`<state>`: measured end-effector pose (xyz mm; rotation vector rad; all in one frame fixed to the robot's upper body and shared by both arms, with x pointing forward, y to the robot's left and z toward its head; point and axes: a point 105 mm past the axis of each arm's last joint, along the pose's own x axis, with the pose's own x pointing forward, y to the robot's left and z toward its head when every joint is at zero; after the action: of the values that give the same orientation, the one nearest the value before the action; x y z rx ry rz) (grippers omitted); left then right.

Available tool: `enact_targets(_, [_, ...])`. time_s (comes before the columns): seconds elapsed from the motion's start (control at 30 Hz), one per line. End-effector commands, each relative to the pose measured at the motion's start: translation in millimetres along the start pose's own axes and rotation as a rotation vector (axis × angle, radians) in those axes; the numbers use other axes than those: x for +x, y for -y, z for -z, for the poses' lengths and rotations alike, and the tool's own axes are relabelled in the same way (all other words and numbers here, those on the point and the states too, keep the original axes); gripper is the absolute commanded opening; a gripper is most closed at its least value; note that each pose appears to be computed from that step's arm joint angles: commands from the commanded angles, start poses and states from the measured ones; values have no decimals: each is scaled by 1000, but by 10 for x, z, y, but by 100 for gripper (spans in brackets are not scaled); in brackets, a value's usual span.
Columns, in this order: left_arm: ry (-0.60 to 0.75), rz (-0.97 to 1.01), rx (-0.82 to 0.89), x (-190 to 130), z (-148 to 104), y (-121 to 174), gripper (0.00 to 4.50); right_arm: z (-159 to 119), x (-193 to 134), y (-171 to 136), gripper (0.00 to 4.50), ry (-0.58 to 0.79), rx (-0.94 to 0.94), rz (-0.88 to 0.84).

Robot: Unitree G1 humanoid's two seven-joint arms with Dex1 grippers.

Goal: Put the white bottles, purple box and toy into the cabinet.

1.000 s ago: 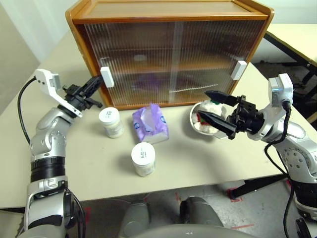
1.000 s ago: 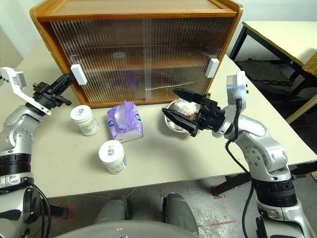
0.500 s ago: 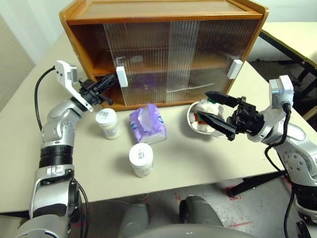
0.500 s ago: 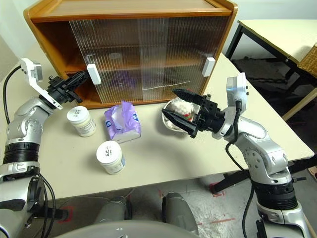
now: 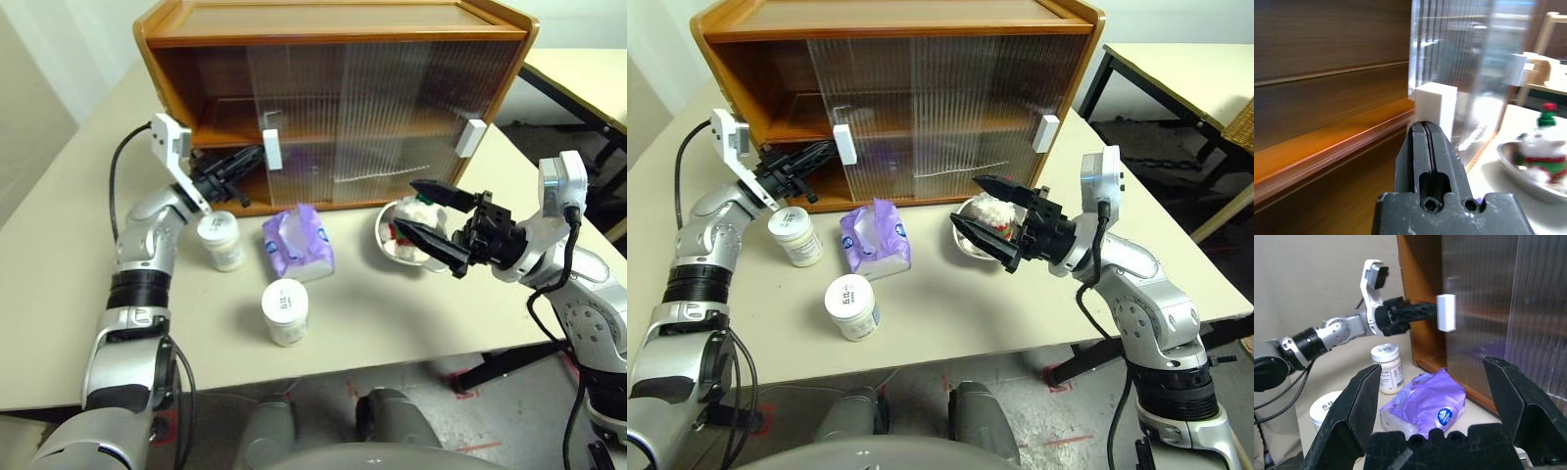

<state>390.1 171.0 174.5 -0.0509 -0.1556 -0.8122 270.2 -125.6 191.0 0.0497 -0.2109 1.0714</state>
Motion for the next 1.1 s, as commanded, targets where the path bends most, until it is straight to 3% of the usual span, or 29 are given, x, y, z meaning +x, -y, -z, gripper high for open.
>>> enact_targets(0.03, [0, 28, 17, 61, -35, 64, 4, -35, -26, -7, 450, 10, -19, 12])
enact_targets(0.77, [-19, 82, 5, 371, 106, 253, 4, -46, -35, -7, 450, 8, -23, 25])
enact_targets(1.1, [-10, 63, 11, 362, 110, 230, 4, -55, -41, -1, 450, 9, -26, 32])
